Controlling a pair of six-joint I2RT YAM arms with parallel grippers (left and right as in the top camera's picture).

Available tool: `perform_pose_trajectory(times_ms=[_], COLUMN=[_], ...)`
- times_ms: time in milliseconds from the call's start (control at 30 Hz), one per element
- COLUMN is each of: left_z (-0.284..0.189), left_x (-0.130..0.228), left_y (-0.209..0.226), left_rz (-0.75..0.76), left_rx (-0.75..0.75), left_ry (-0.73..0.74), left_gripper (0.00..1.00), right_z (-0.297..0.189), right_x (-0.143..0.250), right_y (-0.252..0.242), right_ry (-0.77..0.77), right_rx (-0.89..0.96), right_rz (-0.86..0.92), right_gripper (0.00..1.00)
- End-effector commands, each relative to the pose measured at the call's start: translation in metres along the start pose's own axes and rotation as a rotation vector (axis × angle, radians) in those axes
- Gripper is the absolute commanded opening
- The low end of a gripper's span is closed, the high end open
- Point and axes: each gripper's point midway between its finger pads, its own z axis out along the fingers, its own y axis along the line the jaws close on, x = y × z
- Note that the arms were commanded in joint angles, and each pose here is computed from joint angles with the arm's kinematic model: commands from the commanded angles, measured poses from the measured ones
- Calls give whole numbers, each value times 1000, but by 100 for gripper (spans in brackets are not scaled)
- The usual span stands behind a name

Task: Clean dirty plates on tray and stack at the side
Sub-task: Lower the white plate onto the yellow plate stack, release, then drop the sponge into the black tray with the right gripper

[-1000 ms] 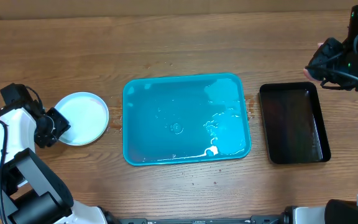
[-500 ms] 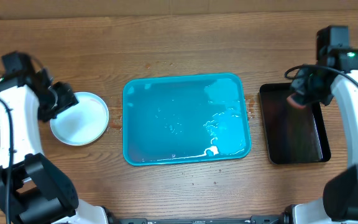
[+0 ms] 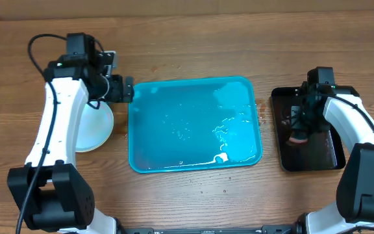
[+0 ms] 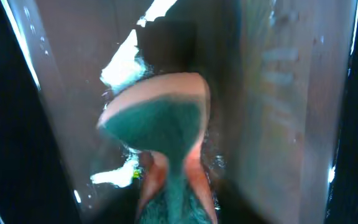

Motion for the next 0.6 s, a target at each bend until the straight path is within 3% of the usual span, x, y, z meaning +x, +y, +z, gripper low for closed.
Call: perform_pose_trajectory(times_ms=[0,233,367,567], left_z=[-10,-10,-10,-10], left_x=[-9,-9,-9,-9], left_y=[-11,-12,-12,-12], left_rz=[54,57,56,56], left_rx=[11,12,12,12], left_ry=[-39,-39,-39,-39], left_gripper=[100,100,100,100], right_z=[-19,-121,-226,-375], right_x=[-18,-58,-75,-63], right_y=[-4,-11,-15,-20], right_ry=[-65,-264,-459,-777], right_rx=[13,19,3,-39], right_rz=[-34,-21,-10,74], right_gripper=[100,100,100,100])
